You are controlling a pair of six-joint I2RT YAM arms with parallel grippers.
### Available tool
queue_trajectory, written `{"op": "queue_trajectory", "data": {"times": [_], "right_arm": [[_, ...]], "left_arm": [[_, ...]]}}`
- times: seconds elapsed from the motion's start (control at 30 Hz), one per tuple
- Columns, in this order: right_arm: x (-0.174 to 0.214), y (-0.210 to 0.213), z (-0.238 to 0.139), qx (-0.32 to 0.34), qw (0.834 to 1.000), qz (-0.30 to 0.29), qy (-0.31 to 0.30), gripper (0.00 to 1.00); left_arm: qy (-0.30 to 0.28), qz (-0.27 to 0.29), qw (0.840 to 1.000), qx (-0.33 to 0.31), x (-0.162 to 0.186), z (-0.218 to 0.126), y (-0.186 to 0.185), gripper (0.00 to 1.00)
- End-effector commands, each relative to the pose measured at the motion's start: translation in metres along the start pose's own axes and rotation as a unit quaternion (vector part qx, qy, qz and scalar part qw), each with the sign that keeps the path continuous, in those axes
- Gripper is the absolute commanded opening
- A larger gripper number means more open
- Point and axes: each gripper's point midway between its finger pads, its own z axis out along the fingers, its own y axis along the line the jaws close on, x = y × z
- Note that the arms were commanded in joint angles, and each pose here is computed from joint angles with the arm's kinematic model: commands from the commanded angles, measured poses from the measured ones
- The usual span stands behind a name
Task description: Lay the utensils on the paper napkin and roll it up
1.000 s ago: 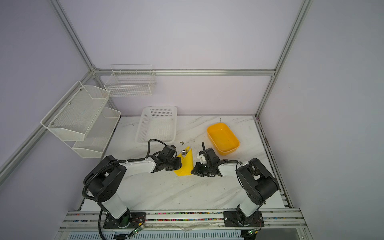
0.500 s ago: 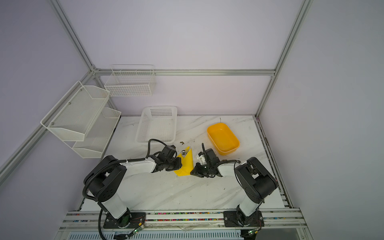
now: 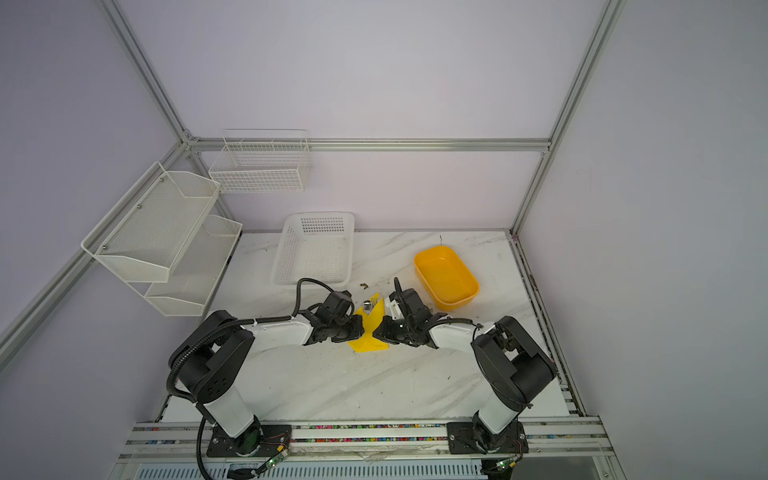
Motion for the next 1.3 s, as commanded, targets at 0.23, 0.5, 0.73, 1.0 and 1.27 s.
{"op": "queue_trajectory", "data": {"times": [0.23, 0.5, 0.73, 1.0, 1.27], "right_arm": [[0.012, 0.002, 0.025, 0.012, 0.999, -0.01, 0.03, 0.13], [0.017, -0.005, 0.035, 0.026, 0.999, -0.008, 0.043, 0.12], [0.014, 0.005, 0.031, 0.013, 0.999, -0.01, 0.037, 0.12], [0.002, 0.005, 0.019, 0.04, 0.999, -0.026, 0.007, 0.1], [0.009, -0.01, 0.028, 0.054, 0.998, -0.014, 0.019, 0.09]], "left_arm": [[-0.028, 0.003, 0.999, 0.022, -0.024, -0.005, -0.02, 0.0], [-0.029, 0.003, 0.999, 0.021, -0.024, -0.006, -0.019, 0.0], [-0.03, 0.004, 0.999, 0.018, -0.024, -0.007, -0.018, 0.0], [-0.032, 0.006, 0.999, 0.014, -0.025, -0.007, -0.017, 0.0], [-0.032, 0.004, 0.999, 0.021, -0.025, -0.007, -0.02, 0.01]]}}
